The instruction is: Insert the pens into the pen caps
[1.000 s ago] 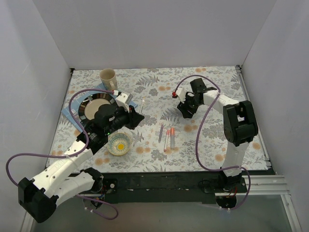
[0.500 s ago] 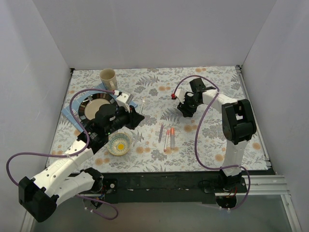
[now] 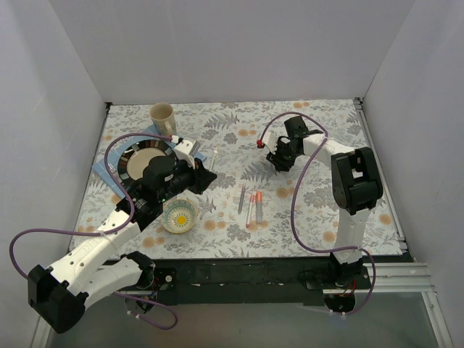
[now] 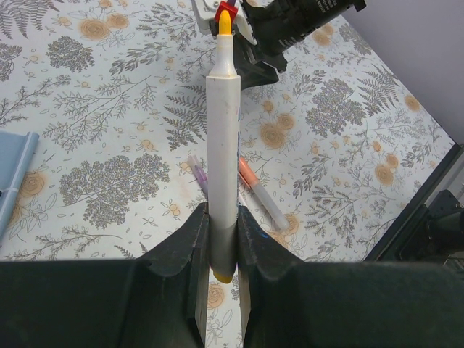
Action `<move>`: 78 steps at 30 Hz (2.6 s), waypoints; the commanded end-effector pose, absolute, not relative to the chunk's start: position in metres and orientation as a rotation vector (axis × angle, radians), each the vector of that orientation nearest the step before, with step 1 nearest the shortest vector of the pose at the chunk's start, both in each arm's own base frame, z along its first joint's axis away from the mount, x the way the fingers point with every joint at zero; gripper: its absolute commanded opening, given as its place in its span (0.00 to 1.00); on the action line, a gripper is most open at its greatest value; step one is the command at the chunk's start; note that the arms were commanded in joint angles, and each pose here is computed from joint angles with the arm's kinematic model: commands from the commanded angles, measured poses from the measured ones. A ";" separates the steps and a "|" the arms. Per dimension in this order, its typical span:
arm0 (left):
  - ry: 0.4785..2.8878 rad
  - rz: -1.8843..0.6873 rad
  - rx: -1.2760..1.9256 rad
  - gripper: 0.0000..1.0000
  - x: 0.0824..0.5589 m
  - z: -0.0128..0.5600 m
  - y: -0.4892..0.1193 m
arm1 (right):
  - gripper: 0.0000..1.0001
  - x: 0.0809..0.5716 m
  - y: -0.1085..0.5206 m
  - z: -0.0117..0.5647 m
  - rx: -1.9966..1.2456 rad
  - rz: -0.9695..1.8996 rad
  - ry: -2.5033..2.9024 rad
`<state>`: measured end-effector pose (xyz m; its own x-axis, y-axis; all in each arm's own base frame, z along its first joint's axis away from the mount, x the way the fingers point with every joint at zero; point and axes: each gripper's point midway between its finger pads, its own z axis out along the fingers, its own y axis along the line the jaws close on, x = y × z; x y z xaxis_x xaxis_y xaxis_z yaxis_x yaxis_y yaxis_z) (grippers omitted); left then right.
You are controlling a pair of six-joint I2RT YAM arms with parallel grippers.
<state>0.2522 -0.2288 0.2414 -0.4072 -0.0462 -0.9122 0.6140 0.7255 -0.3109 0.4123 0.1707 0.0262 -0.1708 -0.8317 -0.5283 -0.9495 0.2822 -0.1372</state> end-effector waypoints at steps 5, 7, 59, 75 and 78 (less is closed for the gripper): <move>1.840 -0.759 0.439 0.00 0.252 0.245 -0.225 | 0.36 0.409 0.177 0.014 -1.506 0.328 2.157; 1.837 -0.762 0.441 0.00 0.251 0.246 -0.225 | 0.33 0.407 0.173 0.014 -1.454 0.313 2.208; 1.771 -0.783 0.410 0.00 0.247 0.263 -0.221 | 0.42 0.426 0.188 0.048 -0.226 0.111 2.407; 1.798 -0.776 0.407 0.00 0.250 0.255 -0.222 | 0.17 0.430 0.186 0.045 -0.257 0.069 2.429; 1.795 -0.779 0.419 0.00 0.249 0.255 -0.223 | 0.01 0.426 0.188 0.051 -0.293 0.092 2.437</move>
